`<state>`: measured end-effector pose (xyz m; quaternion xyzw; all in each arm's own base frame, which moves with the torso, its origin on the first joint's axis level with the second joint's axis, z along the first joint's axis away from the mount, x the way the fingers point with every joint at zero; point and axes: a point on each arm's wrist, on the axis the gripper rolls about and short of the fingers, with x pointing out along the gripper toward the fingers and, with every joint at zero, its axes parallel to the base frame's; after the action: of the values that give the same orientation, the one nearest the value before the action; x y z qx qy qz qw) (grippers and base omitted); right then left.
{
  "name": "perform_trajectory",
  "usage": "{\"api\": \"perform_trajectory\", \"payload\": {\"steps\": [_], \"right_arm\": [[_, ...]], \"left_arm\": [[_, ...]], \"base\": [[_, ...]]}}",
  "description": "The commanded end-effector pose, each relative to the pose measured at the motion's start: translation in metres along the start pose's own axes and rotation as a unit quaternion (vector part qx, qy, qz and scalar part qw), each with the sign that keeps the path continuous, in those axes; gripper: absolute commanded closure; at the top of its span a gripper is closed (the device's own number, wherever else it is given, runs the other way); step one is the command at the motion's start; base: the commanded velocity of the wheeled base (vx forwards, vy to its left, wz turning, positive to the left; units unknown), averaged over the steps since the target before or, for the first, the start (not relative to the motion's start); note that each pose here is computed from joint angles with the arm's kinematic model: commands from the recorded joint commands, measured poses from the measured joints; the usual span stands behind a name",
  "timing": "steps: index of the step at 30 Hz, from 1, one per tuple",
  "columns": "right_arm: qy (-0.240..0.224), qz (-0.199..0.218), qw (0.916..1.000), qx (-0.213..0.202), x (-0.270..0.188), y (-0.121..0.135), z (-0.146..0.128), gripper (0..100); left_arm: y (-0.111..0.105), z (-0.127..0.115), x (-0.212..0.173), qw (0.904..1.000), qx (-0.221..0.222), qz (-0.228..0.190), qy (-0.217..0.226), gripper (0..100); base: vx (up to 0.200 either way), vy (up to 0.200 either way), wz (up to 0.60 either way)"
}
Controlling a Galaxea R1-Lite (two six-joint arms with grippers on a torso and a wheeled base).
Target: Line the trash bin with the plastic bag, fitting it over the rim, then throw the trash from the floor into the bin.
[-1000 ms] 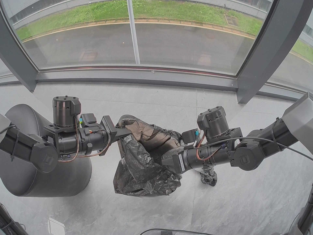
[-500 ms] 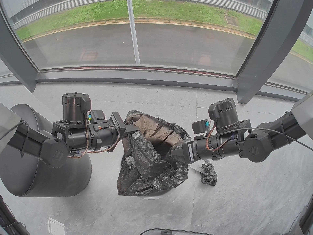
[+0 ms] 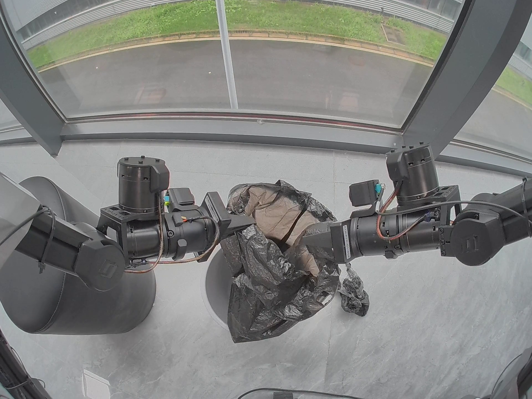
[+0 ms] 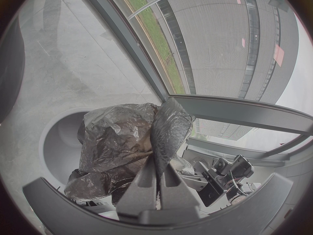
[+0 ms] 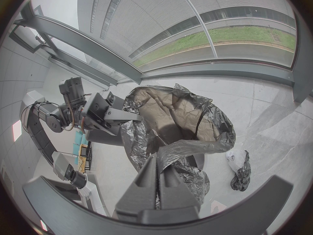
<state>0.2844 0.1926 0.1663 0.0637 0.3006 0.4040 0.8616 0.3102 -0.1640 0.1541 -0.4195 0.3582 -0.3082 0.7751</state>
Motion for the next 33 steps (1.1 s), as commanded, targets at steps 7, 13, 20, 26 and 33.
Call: {"api": "perform_trajectory", "payload": {"steps": [7,13,20,26,33], "right_arm": [[-0.027,0.008,0.9995,-0.011,-0.013,0.009,0.011,100],[-0.022,0.005,0.9997,-0.007,-0.01,0.006,0.008,100],[-0.017,0.006,0.9998,-0.005,-0.008,0.005,0.005,100],[-0.019,0.007,0.9998,-0.006,-0.007,0.005,0.007,100],[-0.018,0.006,0.9998,-0.007,-0.005,0.005,0.006,100]], "left_arm": [[0.0,0.002,0.0,1.0,0.001,-0.001,-0.003,100],[-0.004,0.011,0.01,0.9998,0.008,-0.012,-0.01,100],[-0.017,0.022,0.015,0.999,0.023,-0.032,-0.022,100],[-0.012,0.027,0.013,0.9987,0.032,-0.026,-0.029,100],[0.0,0.032,0.015,0.9989,0.03,-0.012,-0.034,100]], "base": [[0.0,0.0,0.0],[0.0,0.0,0.0],[0.0,0.0,0.0],[0.0,0.0,0.0],[0.0,0.0,0.0]]}}
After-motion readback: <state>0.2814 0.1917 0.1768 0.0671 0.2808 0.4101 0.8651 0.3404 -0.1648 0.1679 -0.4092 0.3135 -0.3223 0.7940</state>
